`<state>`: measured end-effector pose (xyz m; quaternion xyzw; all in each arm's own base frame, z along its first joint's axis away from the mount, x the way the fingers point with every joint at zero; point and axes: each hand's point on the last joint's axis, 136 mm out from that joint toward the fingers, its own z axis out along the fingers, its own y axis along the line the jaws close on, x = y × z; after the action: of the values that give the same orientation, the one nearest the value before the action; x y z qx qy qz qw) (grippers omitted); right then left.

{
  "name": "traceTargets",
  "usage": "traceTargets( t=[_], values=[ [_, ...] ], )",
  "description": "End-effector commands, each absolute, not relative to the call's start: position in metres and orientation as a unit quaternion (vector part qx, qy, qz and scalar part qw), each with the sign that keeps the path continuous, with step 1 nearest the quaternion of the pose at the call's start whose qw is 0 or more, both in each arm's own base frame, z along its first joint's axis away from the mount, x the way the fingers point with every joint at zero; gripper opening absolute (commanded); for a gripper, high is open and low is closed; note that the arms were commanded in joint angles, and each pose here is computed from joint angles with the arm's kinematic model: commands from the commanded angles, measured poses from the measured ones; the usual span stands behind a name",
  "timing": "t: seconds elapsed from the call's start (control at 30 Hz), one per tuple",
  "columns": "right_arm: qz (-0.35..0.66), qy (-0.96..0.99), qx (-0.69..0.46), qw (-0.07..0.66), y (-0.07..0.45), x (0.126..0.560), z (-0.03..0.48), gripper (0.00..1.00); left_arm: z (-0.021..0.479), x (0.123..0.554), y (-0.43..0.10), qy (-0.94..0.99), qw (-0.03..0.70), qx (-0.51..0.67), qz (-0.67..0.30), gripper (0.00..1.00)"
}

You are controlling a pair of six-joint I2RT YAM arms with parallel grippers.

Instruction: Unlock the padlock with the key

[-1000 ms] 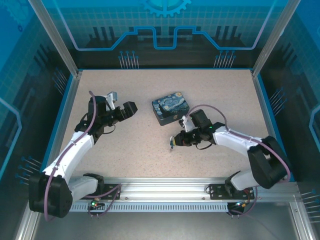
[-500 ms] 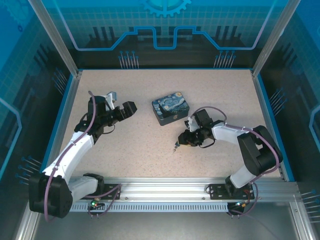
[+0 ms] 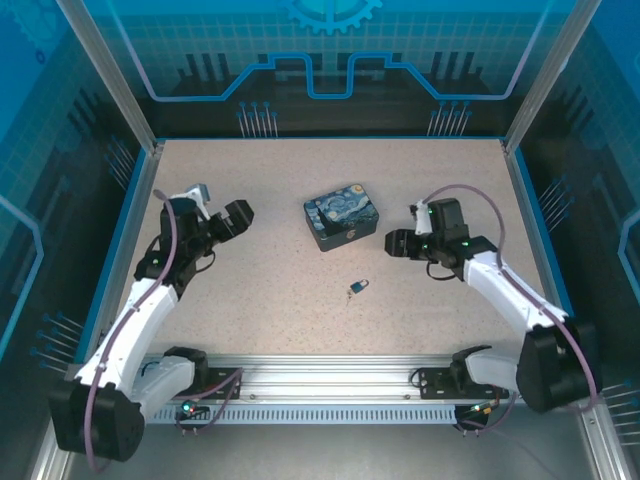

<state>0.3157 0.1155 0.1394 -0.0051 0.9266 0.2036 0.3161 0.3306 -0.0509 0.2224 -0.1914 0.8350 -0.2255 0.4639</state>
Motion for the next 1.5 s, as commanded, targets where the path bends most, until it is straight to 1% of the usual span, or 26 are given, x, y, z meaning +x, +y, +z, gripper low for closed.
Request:
traceTargets(
  t=[0.0,0.03,0.07,0.2,0.3,0.37,0.47,0.6,0.73,0.8,0.9,0.97,1.07,1.13,1.23,1.37,1.47],
  values=[
    [0.110,0.920,0.020,0.377,0.069,0.326,0.150,0.83,0.217,0.327,-0.014,0.823,0.516,-0.201,-0.126,0.99],
    [0.093,0.915,0.028,0.393,0.059,0.329,0.153,0.99,0.216,0.327,-0.009,0.818,0.529,-0.198,-0.109,0.99],
    [0.080,0.910,0.032,0.406,0.050,0.331,0.155,1.00,0.215,0.325,-0.005,0.814,0.538,-0.195,-0.097,0.99],
    [0.019,0.889,0.061,0.453,0.011,0.341,0.155,1.00,0.195,0.319,-0.001,0.811,0.559,-0.160,-0.069,0.99],
    [-0.016,0.881,0.066,0.468,-0.009,0.349,0.145,1.00,0.173,0.317,-0.001,0.815,0.560,-0.138,-0.053,0.99],
    [-0.028,0.881,0.058,0.469,-0.013,0.354,0.136,1.00,0.160,0.316,0.000,0.818,0.559,-0.129,-0.044,0.99],
    [-0.017,0.877,0.064,0.475,-0.015,0.362,0.117,1.00,0.149,0.320,0.001,0.825,0.554,-0.112,-0.025,0.99],
    [0.003,0.843,0.070,0.533,-0.014,0.375,0.113,1.00,0.138,0.332,-0.001,0.820,0.565,-0.093,-0.018,0.99],
    [-0.006,0.821,0.030,0.570,-0.009,0.382,0.120,1.00,0.122,0.346,-0.007,0.817,0.573,-0.067,-0.022,0.99],
    [0.008,0.820,0.025,0.572,-0.008,0.384,0.115,1.00,0.120,0.354,-0.008,0.815,0.575,-0.064,-0.021,0.99],
    [0.021,0.818,-0.001,0.575,0.002,0.385,0.114,1.00,0.127,0.366,-0.013,0.797,0.602,-0.045,-0.026,0.99],
    [0.027,0.817,-0.009,0.576,0.005,0.384,0.113,1.00,0.123,0.372,-0.018,0.806,0.591,-0.022,-0.023,0.99],
    [0.038,0.822,-0.031,0.567,0.014,0.388,0.108,1.00,0.121,0.379,-0.026,0.801,0.598,0.018,-0.023,0.99],
    [0.036,0.824,-0.041,0.564,0.019,0.395,0.097,1.00,0.110,0.383,-0.026,0.796,0.605,0.019,-0.019,0.99],
    [0.027,0.827,-0.050,0.560,0.022,0.395,0.096,1.00,0.104,0.383,-0.021,0.780,0.626,0.013,-0.012,0.99],
    [0.014,0.829,-0.050,0.556,0.023,0.397,0.095,1.00,0.098,0.391,-0.019,0.800,0.600,0.003,-0.012,0.99],
    [0.007,0.832,-0.057,0.552,0.026,0.397,0.094,1.00,0.094,0.398,-0.002,0.817,0.575,-0.036,-0.029,0.99]
  ],
)
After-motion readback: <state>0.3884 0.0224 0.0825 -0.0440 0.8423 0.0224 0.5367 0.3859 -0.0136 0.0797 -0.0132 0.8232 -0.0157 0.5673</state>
